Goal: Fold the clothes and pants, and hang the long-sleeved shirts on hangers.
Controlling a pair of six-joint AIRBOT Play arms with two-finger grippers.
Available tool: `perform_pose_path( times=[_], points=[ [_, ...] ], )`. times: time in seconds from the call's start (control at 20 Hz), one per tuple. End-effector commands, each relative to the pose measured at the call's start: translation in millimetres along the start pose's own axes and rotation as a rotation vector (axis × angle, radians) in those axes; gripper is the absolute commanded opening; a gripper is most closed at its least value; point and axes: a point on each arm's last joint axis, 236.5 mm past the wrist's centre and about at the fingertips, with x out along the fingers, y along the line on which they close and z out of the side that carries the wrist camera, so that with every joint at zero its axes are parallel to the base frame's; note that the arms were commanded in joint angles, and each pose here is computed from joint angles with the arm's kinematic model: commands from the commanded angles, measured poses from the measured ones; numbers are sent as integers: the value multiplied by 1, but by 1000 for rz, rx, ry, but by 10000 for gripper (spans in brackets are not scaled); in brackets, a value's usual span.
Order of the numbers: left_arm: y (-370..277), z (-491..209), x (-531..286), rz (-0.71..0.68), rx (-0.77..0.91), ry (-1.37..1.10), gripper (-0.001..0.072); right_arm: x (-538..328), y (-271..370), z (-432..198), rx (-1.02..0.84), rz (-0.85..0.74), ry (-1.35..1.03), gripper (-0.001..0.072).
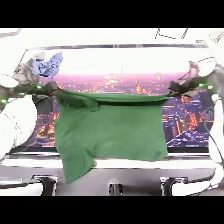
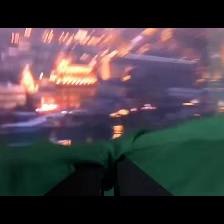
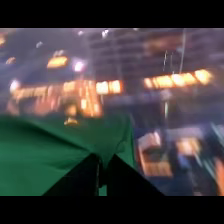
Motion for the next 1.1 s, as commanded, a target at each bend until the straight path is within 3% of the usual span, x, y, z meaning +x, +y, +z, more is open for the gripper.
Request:
perform_pose_path(
  times=[0.0, 0.2, 0.35, 0.5, 0.65, 0.85, 1.05],
  points=[
    [39, 10, 62, 20, -71, -28, 26, 61, 1, 49, 118, 37, -174, 36],
    [40, 91, 46, 70, -31, -314, 26, 27, -5, 127, 172, 71, -510, 36],
    [34, 99, 56, 80, -16, -366, 26, 37, -10, 130, 183, 64, -518, 36],
    [33, 70, 90, 65, -28, -258, 26, 62, -11, 108, 218, 69, -408, 37],
    [28, 49, 68, 60, 54, -117, 25, 40, -17, 89, 198, 55, -312, 37],
    [29, -45, 26, -3, 2, 312, 26, 27, -33, -8, 21, -26, 88, 37],
    [56, -103, 27, 111, -37, 504, 25, 42, -51, -58, 28, -73, 279, 36]
  ],
)
